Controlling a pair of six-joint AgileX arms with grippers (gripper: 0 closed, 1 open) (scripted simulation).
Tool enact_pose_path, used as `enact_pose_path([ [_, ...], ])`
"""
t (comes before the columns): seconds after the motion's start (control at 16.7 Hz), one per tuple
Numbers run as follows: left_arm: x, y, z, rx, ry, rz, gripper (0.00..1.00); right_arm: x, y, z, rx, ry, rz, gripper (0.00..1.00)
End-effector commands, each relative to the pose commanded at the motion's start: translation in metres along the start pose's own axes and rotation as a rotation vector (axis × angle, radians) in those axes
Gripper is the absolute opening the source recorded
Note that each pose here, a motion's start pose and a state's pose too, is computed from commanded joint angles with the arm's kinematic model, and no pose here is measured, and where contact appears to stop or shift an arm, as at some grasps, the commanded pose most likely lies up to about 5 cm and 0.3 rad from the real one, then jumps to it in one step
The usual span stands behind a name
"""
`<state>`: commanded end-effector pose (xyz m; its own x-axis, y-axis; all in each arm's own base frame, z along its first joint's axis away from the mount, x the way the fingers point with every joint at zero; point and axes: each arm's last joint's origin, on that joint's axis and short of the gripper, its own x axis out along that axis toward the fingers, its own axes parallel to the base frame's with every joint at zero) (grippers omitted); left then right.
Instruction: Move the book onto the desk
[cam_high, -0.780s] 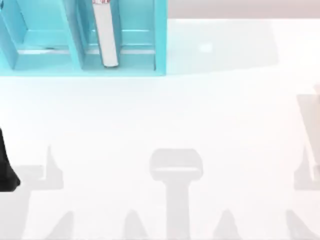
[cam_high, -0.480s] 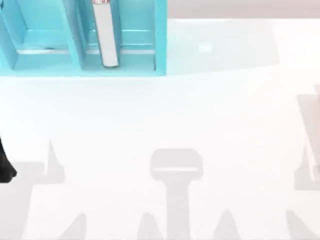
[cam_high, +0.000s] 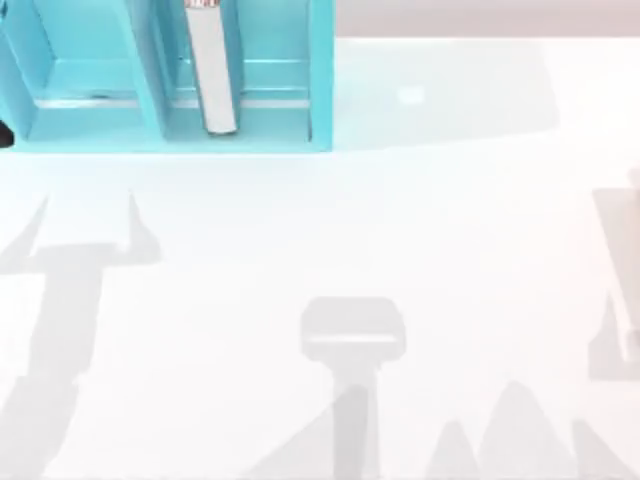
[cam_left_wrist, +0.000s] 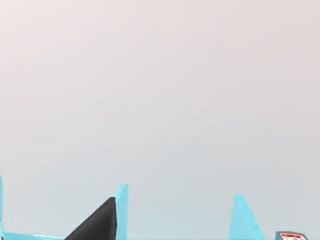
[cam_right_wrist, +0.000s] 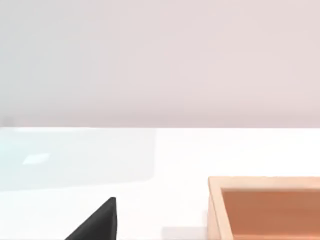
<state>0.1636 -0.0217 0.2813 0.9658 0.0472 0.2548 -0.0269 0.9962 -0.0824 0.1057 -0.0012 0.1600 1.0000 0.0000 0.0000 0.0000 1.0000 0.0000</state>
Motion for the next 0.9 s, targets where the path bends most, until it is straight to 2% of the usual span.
enact_pose_path([
  [0.18, 0.057, -0.024, -0.015, -0.013, 0.032, 0.012, 1.0, 0.0, 0.0, 0.0, 0.0, 0.0, 0.0, 1.0],
  [0.42, 0.116, -0.065, -0.091, 0.008, 0.154, 0.0, 1.0, 0.0, 0.0, 0.0, 0.0, 0.0, 0.0, 1.0],
  [0.66, 0.132, -0.099, -0.176, 0.039, 0.261, -0.039, 1.0, 0.0, 0.0, 0.0, 0.0, 0.0, 0.0, 1.0],
  [0.9, 0.127, -0.117, -0.23, 0.071, 0.34, -0.074, 1.0, 0.0, 0.0, 0.0, 0.0, 0.0, 0.0, 1.0],
])
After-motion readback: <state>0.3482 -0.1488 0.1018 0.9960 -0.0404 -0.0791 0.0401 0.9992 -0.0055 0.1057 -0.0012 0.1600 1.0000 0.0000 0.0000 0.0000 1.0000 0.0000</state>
